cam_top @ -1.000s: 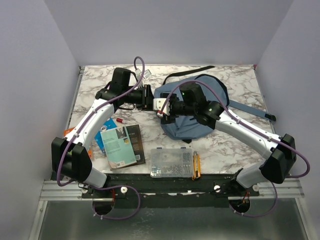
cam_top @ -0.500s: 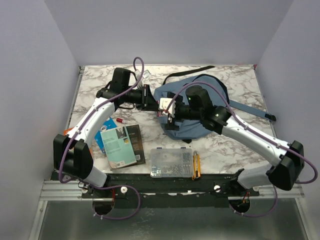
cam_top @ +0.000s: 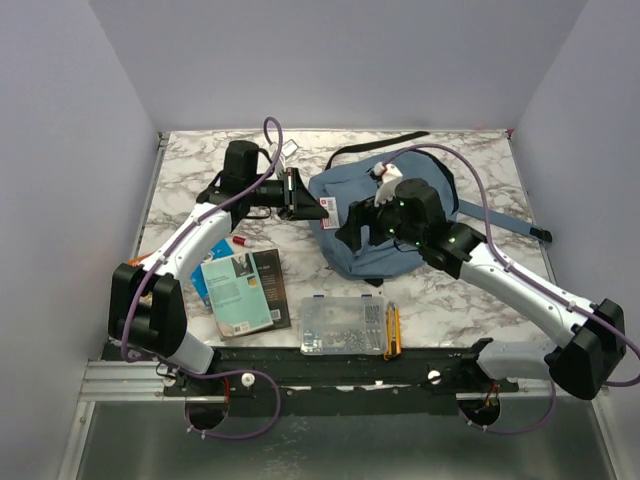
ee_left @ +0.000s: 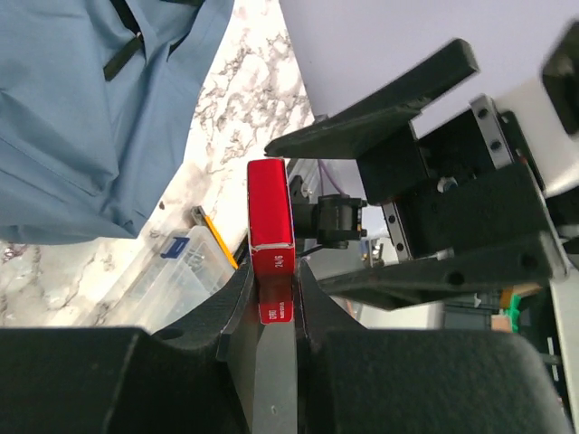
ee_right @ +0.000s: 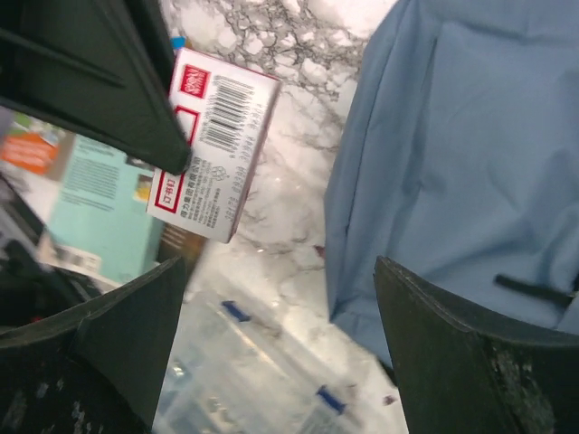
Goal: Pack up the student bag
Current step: Place the stationery in the student bag.
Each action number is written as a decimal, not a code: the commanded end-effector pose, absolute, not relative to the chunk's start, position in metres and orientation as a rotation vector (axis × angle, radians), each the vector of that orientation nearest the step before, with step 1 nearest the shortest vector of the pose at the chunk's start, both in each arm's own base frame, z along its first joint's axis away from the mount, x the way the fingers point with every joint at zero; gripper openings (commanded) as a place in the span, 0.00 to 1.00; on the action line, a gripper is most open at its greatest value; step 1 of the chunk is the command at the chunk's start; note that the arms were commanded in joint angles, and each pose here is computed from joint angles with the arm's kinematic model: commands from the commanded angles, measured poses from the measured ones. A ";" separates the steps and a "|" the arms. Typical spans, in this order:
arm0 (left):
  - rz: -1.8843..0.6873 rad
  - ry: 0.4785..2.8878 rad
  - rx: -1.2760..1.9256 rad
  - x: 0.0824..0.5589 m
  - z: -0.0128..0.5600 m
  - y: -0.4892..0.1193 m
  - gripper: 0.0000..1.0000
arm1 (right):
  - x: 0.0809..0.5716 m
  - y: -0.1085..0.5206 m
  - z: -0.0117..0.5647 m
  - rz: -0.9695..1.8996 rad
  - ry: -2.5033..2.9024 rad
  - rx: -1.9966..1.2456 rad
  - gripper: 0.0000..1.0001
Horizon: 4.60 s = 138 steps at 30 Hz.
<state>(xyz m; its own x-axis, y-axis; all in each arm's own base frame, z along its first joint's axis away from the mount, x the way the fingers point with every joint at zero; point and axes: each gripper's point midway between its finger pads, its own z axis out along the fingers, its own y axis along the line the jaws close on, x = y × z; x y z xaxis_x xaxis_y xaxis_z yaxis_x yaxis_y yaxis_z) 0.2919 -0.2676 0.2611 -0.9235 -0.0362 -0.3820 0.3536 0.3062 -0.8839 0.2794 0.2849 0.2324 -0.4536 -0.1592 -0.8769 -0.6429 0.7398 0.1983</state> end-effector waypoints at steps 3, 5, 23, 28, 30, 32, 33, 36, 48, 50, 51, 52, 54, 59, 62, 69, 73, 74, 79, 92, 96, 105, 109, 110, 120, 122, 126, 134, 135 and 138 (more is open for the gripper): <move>-1.757 2.037 0.267 0.288 0.294 -0.283 0.00 | 0.257 0.280 0.270 1.165 1.963 -0.164 0.94; -1.804 1.975 0.234 0.286 0.301 -0.289 0.00 | 0.252 0.279 0.283 1.263 1.899 -0.103 0.97; -2.080 1.727 0.206 0.266 0.326 -0.322 0.00 | 0.243 0.257 0.316 1.673 1.574 0.239 0.68; -2.075 1.733 0.225 0.264 0.319 -0.322 0.00 | 0.249 0.257 0.316 1.674 1.553 0.263 0.55; -2.090 1.740 0.220 0.265 0.318 -0.323 0.00 | 0.248 0.258 0.314 1.681 1.554 0.263 0.49; -2.103 1.736 0.222 0.266 0.319 -0.324 0.00 | 0.247 0.257 0.314 1.686 1.545 0.252 0.41; -2.108 1.728 0.220 0.265 0.320 -0.324 0.00 | 0.246 0.257 0.313 1.690 1.539 0.253 0.39; -2.102 1.714 0.221 0.265 0.321 -0.323 0.00 | 0.243 0.254 0.316 1.711 1.505 0.258 0.34; -2.131 1.735 0.244 0.259 0.318 -0.331 0.00 | 0.252 0.249 0.312 1.695 1.470 0.324 0.38; -2.130 1.738 0.243 0.260 0.317 -0.331 0.00 | 0.253 0.249 0.312 1.693 1.468 0.324 0.36; -2.129 1.734 0.247 0.259 0.317 -0.331 0.00 | 0.254 0.248 0.311 1.688 1.469 0.337 0.35; -2.130 1.737 0.247 0.259 0.317 -0.332 0.00 | 0.256 0.247 0.309 1.681 1.470 0.349 0.34; -2.130 1.736 0.255 0.257 0.317 -0.333 0.00 | 0.258 0.248 0.309 1.679 1.472 0.349 0.29; -2.126 1.761 0.228 0.259 0.308 -0.334 0.12 | 0.275 0.250 0.295 1.562 1.542 0.360 0.03; -2.118 1.799 0.201 0.262 0.299 -0.335 0.24 | 0.286 0.247 0.277 1.457 1.622 0.400 0.01; -1.919 1.928 0.158 0.273 0.274 -0.328 0.55 | 0.295 0.229 0.260 1.253 1.710 0.418 0.01; -1.802 2.005 0.122 0.274 0.258 -0.322 0.62 | 0.300 0.219 0.251 1.189 1.749 0.443 0.01; -1.772 2.013 0.114 0.275 0.256 -0.320 0.65 | 0.300 0.217 0.249 1.173 1.757 0.437 0.01; -1.546 2.104 0.047 0.279 0.235 -0.302 0.80 | 0.307 0.204 0.234 1.064 1.803 0.439 0.01; -1.276 2.321 -0.020 0.302 0.219 -0.290 0.85 | 0.373 0.160 0.217 0.555 1.845 0.214 0.01; -1.358 2.413 0.021 0.306 0.209 -0.320 0.80 | 0.399 0.162 0.208 0.429 1.873 0.077 0.01; -1.344 2.543 0.074 0.331 0.189 -0.370 0.74 | 0.435 0.180 0.178 0.325 2.006 -0.124 0.01; -1.305 2.578 0.054 0.345 0.173 -0.376 0.72 | 0.441 0.186 0.152 0.312 2.088 -0.169 0.01; -1.296 2.585 0.051 0.347 0.169 -0.377 0.71 | 0.442 0.187 0.148 0.313 2.095 -0.173 0.01; -1.170 2.741 0.014 0.345 0.109 -0.367 0.65 | 0.451 0.159 0.096 0.115 2.251 -0.105 0.01; -1.155 2.768 -0.011 0.343 0.100 -0.364 0.65 | 0.451 0.155 0.093 0.088 2.256 -0.093 0.01; -1.143 2.804 -0.049 0.341 0.087 -0.361 0.65 | 0.453 0.153 0.092 0.077 2.252 -0.088 0.01; -1.136 2.811 -0.062 0.342 0.084 -0.360 0.65 | 0.466 0.153 0.076 0.031 2.271 -0.119 0.01; -1.135 2.812 -0.061 0.342 0.084 -0.360 0.65 | 0.469 0.155 0.076 0.043 2.266 -0.128 0.01; -1.124 2.814 -0.064 0.341 0.082 -0.359 0.65 | 0.477 0.167 0.077 0.144 2.249 -0.174 0.01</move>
